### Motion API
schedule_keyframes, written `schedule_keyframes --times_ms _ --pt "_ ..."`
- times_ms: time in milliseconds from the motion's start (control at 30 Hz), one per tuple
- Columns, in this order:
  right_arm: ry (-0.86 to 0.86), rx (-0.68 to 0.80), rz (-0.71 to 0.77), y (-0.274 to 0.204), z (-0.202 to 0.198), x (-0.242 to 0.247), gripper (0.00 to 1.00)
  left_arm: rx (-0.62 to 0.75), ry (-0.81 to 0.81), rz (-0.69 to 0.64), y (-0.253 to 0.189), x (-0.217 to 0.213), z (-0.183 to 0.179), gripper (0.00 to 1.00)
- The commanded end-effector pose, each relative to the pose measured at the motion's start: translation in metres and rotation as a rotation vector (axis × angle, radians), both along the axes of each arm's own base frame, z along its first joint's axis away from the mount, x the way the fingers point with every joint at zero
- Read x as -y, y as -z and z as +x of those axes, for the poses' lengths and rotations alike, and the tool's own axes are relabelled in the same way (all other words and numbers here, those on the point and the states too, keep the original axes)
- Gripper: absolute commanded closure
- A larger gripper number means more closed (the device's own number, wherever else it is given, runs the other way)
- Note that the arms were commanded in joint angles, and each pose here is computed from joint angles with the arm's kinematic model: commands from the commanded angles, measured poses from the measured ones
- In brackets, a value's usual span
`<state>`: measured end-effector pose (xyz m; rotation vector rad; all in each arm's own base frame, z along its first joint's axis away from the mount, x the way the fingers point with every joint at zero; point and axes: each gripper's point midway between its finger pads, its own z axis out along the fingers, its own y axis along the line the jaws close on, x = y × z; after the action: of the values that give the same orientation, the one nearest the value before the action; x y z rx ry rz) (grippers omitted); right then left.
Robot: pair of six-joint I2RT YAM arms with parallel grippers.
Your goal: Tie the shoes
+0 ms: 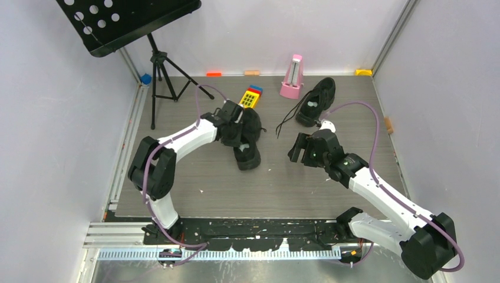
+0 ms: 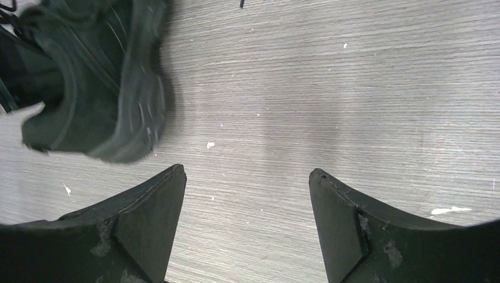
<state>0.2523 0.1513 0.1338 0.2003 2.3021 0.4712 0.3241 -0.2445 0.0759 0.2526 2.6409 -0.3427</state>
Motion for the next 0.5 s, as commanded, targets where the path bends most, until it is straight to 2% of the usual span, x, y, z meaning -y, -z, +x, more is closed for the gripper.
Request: schedule_keyframes --times_ms 0,267,300,400,467 --pt "-0.015 0.044 0.022 -0.017 0.010 -0.005 0.19 0.140 -0.103 0.021 -0.038 -0.034 0.055 1.00" --pt "-0.003 0.045 0.025 -0.018 0.013 -0.002 0.19 0.211 -0.176 0.067 -0.052 -0.056 0.106 0.99" --pt "0.005 0.047 0.022 -0.019 0.014 0.000 0.18 0.212 -0.178 0.067 -0.053 -0.056 0.112 0.91" --pt "0.050 0.057 -0.001 -0.023 0.017 0.010 0.13 0.198 -0.169 0.075 -0.052 -0.054 0.117 0.59" --pt "0.084 0.088 -0.027 -0.030 0.022 0.021 0.11 0.198 -0.166 0.077 -0.057 -0.056 0.114 0.46"
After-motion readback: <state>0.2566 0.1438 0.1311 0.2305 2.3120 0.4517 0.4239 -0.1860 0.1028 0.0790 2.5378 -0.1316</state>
